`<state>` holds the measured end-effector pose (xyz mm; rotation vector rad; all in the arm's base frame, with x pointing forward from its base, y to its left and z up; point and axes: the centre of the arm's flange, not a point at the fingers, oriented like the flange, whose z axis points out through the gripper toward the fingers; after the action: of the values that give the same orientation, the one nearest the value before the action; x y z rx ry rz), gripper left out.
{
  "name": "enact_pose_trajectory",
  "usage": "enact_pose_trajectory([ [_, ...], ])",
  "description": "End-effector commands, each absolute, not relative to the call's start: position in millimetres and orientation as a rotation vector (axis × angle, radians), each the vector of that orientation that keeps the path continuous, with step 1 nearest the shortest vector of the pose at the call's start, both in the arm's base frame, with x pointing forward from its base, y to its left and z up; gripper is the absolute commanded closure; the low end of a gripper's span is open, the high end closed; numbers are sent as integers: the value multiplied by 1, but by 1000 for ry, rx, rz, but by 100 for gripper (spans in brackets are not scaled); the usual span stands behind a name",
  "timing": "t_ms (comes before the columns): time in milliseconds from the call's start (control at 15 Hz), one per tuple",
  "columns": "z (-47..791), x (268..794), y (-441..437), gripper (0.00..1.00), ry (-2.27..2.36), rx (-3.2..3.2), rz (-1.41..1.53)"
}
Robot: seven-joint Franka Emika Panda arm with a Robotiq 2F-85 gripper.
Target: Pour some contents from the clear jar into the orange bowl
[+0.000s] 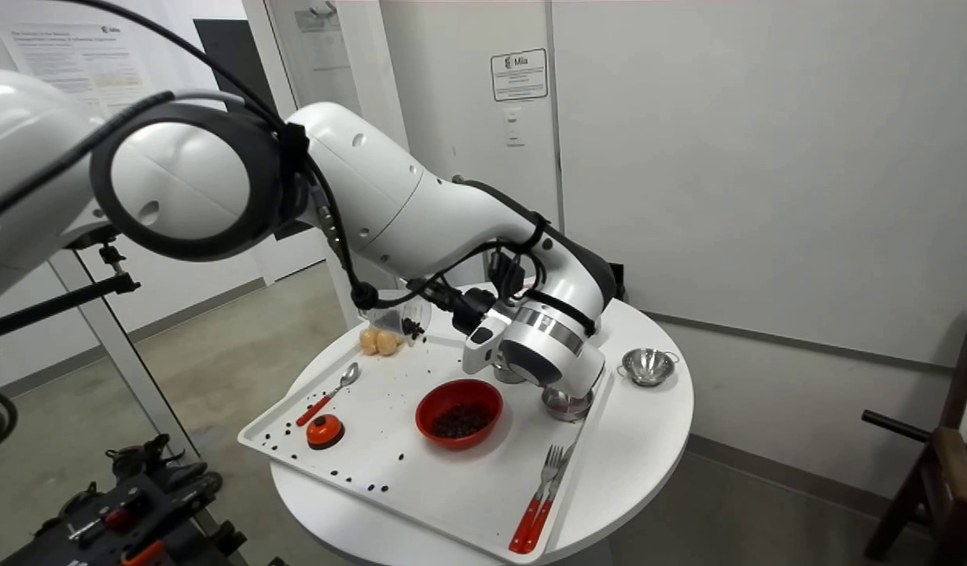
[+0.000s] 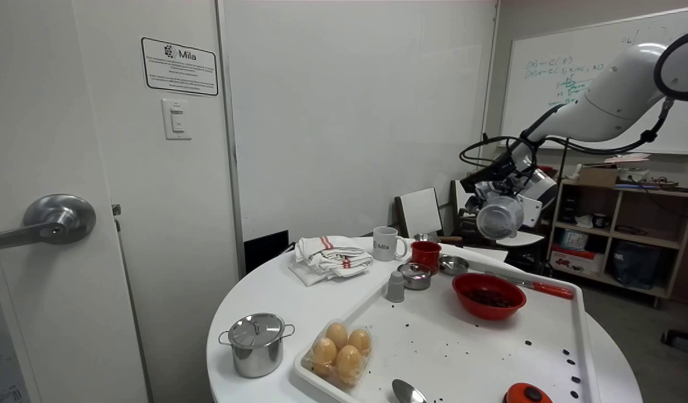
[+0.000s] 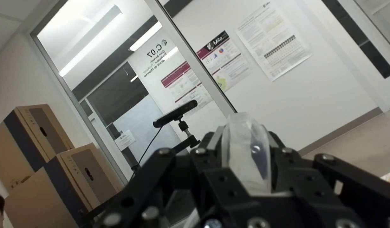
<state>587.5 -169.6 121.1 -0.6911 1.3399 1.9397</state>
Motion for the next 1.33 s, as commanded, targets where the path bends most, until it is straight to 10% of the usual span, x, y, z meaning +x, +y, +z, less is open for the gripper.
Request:
enact_pose_trajectory([
  [0, 132, 590, -149, 88, 1457, -824, 1918],
  [1267, 124, 608, 13, 89, 1900, -1779, 1097],
])
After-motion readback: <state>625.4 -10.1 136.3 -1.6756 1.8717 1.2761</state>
